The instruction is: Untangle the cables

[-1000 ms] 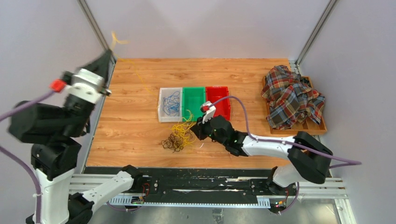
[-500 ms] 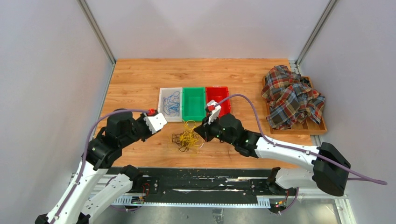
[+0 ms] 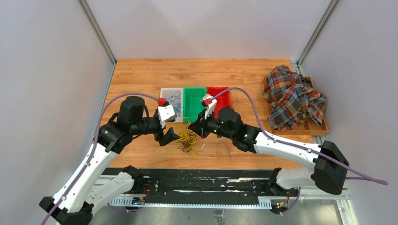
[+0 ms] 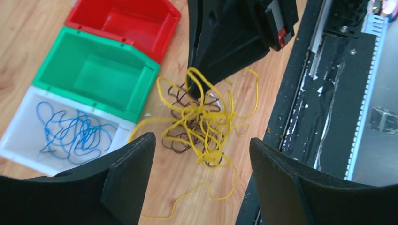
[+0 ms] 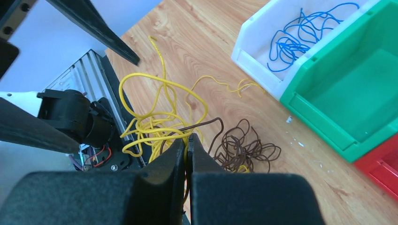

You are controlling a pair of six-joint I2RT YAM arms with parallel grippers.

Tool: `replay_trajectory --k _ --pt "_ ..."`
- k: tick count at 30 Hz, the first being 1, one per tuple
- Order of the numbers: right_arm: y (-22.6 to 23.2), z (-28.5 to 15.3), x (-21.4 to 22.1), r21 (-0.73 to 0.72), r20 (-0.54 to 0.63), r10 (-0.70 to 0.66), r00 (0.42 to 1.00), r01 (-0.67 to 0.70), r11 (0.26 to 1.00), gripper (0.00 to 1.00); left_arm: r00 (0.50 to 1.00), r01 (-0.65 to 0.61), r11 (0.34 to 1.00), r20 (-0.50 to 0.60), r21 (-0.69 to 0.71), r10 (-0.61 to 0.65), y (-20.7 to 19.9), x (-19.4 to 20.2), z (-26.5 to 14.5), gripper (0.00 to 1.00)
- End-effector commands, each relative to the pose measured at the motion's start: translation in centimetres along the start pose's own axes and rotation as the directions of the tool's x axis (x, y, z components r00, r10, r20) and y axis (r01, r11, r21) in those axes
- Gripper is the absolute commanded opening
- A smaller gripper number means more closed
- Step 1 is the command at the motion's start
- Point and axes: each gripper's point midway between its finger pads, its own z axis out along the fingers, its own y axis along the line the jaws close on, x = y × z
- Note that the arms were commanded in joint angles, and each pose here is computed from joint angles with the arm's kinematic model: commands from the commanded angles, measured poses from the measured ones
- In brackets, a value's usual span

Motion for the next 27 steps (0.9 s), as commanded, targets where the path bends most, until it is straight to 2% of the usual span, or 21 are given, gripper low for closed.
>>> replay_trajectory --k 1,8,11,13,16,23,27 --pt "1.4 0.4 -1.9 -0.064 0.023 0.023 0.999 -0.021 0.998 0.01 0.998 0.000 0.996 0.059 0.091 -0.005 -0.6 -2.1 1.0 0.74" --pt "2.8 0.3 -2.5 -0.155 0.022 0.056 0.998 -0.052 0.986 0.01 0.993 -0.103 0.986 0.068 0.129 0.095 -0.8 -1.8 1.5 0.55" --pt "3.3 0.2 -2.3 -0.200 0.001 0.080 0.997 -0.078 0.977 0.01 0.985 -0.157 0.980 0.086 0.121 0.148 -0.8 -2.2 1.2 0.39" --pt "3.1 0.1 -2.1 -0.204 -0.016 0.095 0.995 -0.097 0.974 0.01 0.983 -0.171 0.980 0.088 0.106 0.162 -0.6 -2.4 1.0 0.21" --pt "2.4 -0.4 -1.4 -0.195 -0.040 0.106 0.994 -0.112 0.974 0.00 0.982 -0.175 0.982 0.077 0.068 0.170 -0.1 -2.6 0.6 0.02" --pt "-1.0 -3.8 1.6 -0.090 -0.131 0.103 0.986 -0.115 0.989 0.01 0.980 -0.185 0.975 0.046 -0.125 0.192 2.7 -3.4 -1.2 0.01" --pt "-2.2 -5.4 2.1 -0.064 -0.143 0.117 0.983 -0.127 0.990 0.00 0.985 -0.155 0.981 0.054 -0.113 0.162 2.1 -3.6 -1.6 0.01"
